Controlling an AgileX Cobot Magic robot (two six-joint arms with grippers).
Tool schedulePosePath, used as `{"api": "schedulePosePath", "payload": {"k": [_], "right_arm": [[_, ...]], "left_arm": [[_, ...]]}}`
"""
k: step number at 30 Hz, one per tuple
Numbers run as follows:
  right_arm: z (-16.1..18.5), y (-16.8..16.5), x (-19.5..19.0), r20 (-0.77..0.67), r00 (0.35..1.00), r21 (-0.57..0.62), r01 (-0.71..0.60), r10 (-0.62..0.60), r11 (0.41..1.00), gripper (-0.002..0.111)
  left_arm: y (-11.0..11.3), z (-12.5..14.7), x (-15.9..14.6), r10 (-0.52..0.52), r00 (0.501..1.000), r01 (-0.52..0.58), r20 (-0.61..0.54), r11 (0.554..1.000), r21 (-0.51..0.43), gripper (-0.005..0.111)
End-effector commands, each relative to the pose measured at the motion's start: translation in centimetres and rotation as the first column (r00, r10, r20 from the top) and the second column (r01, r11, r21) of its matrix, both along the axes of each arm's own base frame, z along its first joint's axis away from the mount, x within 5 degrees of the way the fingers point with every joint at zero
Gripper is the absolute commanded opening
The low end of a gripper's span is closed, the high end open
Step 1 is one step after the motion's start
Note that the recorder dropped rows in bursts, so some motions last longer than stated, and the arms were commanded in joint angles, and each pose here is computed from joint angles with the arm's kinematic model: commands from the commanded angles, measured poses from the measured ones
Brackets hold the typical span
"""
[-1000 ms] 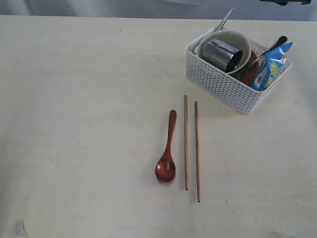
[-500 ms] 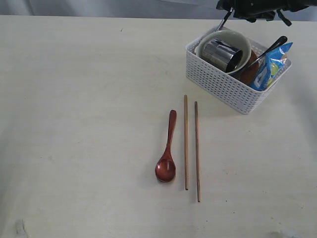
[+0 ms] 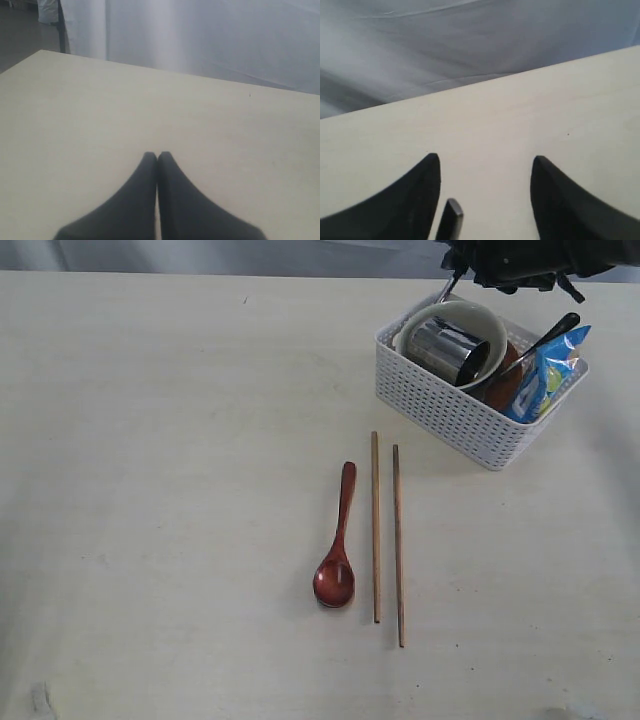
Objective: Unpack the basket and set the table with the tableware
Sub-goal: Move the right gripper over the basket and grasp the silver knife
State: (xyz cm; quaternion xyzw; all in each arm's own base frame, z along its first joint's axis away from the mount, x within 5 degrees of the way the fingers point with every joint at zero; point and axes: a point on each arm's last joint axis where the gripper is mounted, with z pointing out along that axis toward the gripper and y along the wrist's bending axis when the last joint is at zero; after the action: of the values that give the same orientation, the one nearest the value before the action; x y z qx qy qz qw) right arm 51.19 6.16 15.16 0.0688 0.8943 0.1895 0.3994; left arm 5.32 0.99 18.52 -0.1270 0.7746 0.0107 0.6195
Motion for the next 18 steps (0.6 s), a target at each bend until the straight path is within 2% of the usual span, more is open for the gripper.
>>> {"api": "schedulePosePath", "payload": {"k": [1,4,10,18], "right_arm": [[0.3,0.5,0.1,0.017,1.0,-0.004,-0.004,0.004,1.0,0.031],[0.3,0.9,0.1,0.017,1.0,-0.004,-0.012,0.012,1.0,0.018],[0.5,1.0,0.0,0.021,1.0,-0.002,-0.013,0.013,1.0,0.0],[4.6,1.0,-0.4,0.092,0.996,0.024,-0.002,0.0,1.0,0.0]], "left_arm": [[0.0,-0.1,0.0,0.003,1.0,-0.003,0.001,1.0,0.007,0.0],[0.0,-0.1,0.0,0.003,1.0,-0.003,0.001,1.0,0.007,0.0],[0.0,-0.1,0.0,0.003,1.0,-0.003,0.001,1.0,0.007,0.0],[0.0,-0.1,0.0,0.003,1.0,-0.003,0.001,1.0,0.007,0.0]]}}
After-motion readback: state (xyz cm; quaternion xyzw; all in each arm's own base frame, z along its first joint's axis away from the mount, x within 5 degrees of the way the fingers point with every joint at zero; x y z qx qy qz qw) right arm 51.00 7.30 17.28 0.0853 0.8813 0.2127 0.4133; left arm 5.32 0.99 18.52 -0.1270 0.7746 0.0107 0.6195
